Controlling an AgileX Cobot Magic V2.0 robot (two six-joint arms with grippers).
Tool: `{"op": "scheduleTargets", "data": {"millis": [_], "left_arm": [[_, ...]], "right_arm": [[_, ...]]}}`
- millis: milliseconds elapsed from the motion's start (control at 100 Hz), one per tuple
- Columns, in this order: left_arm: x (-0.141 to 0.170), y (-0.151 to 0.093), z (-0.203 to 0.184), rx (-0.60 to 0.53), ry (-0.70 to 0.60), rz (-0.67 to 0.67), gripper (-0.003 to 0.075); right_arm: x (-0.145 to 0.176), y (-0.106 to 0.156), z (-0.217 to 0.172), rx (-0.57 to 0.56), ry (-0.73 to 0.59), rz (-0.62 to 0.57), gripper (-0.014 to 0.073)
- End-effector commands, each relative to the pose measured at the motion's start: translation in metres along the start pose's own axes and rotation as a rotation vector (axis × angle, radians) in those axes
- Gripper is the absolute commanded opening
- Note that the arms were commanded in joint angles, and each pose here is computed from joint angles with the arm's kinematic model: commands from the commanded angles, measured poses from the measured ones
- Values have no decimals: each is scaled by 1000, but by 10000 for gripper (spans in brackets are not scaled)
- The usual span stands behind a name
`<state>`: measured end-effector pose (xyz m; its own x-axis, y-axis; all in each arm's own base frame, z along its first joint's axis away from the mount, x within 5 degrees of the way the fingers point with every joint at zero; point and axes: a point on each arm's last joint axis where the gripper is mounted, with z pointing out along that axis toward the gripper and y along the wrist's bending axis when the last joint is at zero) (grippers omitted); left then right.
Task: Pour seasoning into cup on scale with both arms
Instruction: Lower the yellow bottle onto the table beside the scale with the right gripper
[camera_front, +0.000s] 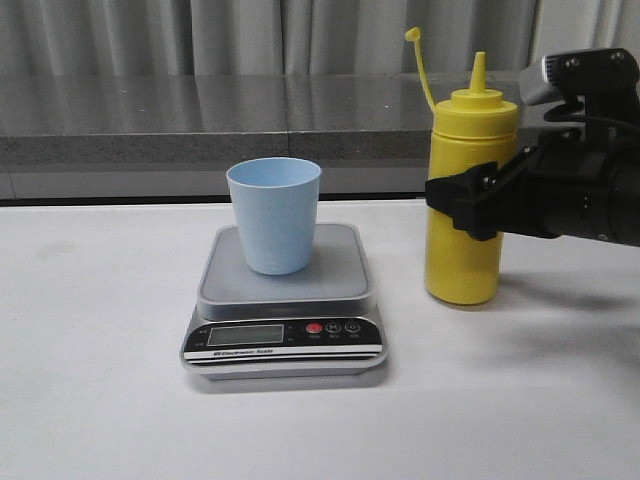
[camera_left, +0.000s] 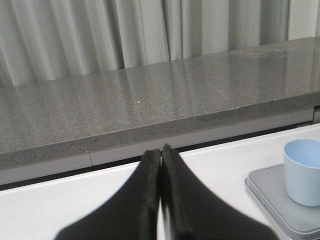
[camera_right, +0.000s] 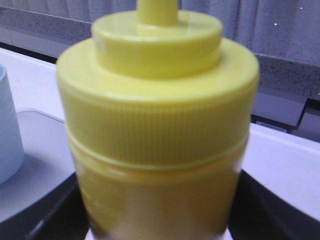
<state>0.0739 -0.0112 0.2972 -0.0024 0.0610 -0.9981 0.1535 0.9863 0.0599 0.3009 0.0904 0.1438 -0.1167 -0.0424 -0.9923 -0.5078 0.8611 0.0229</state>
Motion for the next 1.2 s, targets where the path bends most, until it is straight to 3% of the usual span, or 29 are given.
{"op": "scheduleTargets", "data": {"millis": [0,880,970,1190], "left_arm": [[-16,0,-1,0,-102,-6,-18],[-16,0,-1,0,-102,-6,-18],[-16,0,-1,0,-102,-6,-18],[-16,0,-1,0,-102,-6,-18]], "right_arm": [[-23,-2,0,-7,-153,-25,151],[-4,-3,4,-7,-101,-3,162],[-4,-3,4,-7,-97,-3,241],[-3,-3,4,-7,-96,-3,619]]}}
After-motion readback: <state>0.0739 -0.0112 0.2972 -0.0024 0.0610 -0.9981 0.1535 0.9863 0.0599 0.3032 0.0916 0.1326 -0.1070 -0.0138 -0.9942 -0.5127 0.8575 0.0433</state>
